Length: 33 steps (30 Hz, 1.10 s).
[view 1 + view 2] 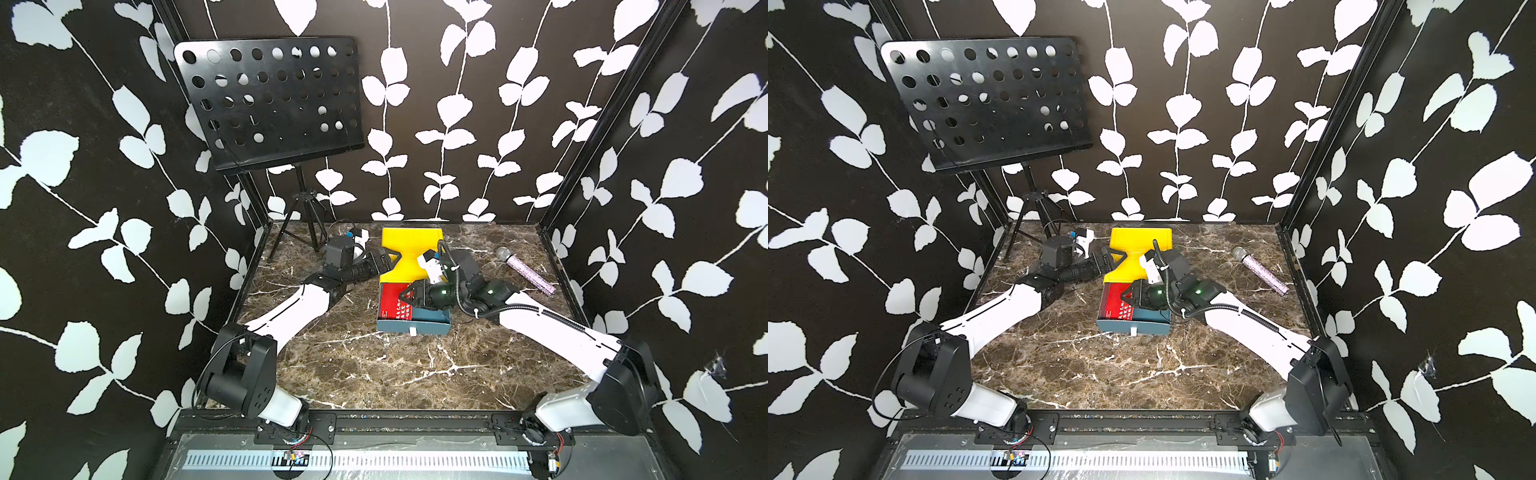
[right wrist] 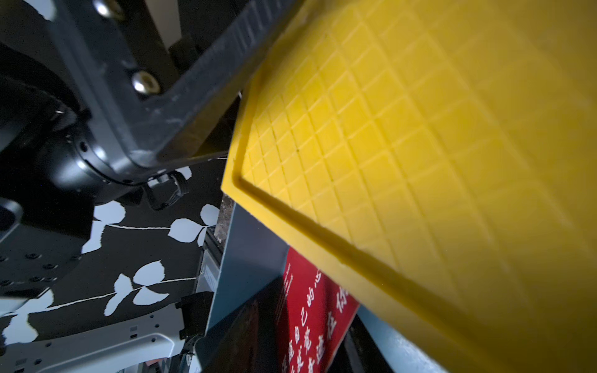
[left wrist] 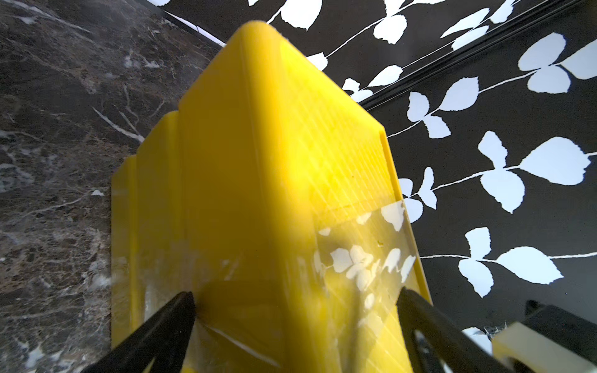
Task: Take the postcards out of the drawer
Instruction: Pick up the postcard from the drawer.
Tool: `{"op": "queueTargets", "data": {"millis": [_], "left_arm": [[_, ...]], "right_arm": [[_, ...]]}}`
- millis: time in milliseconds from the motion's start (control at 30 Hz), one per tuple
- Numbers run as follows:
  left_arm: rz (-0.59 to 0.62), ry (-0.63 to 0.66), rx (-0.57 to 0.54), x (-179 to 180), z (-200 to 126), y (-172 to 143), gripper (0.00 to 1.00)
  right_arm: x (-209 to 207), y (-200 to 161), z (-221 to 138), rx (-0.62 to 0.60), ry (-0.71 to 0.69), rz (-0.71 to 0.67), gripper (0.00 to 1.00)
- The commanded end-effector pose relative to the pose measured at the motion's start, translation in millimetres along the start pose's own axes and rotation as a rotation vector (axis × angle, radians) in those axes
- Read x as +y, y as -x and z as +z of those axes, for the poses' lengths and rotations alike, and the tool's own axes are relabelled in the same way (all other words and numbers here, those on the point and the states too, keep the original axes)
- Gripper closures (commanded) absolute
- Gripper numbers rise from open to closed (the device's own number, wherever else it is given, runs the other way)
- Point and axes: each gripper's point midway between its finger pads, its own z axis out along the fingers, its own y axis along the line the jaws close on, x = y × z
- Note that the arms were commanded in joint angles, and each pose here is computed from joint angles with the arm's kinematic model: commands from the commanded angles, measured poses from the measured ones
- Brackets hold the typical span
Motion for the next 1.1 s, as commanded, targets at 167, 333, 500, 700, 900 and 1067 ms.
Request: {"op": "queueTargets", "data": {"millis": [167, 333, 500, 700, 900, 1067], "left_arm": [[0.018, -0.043, -0.012, -15, -9, -2, 0.01], [0.029, -0.025, -0.022, -11, -10, -3, 0.01], [0.065, 0.005, -0.034, -9, -13, 1, 0.01], [0.092, 0.035, -0.034, -5, -12, 6, 0.01], [0.093, 0.047, -0.032, -1, -12, 7, 0.01], [0.100, 0.081, -0.016, 7, -13, 3, 0.01]], "right_arm": [[4, 11, 3, -0.045, -0.016, -0.008, 0.79], [2, 15, -10, -0.087, -0.050, -0.004, 0.97], [6, 18, -26, -0.118, -0.055, 0.009, 1.00], [15, 20, -42, -0.122, -0.033, 0.035, 1.00], [21, 29, -68, -0.161, 0.005, 0.069, 1.00], [29, 34, -89, -0.174, 0.028, 0.062, 1.00]]}}
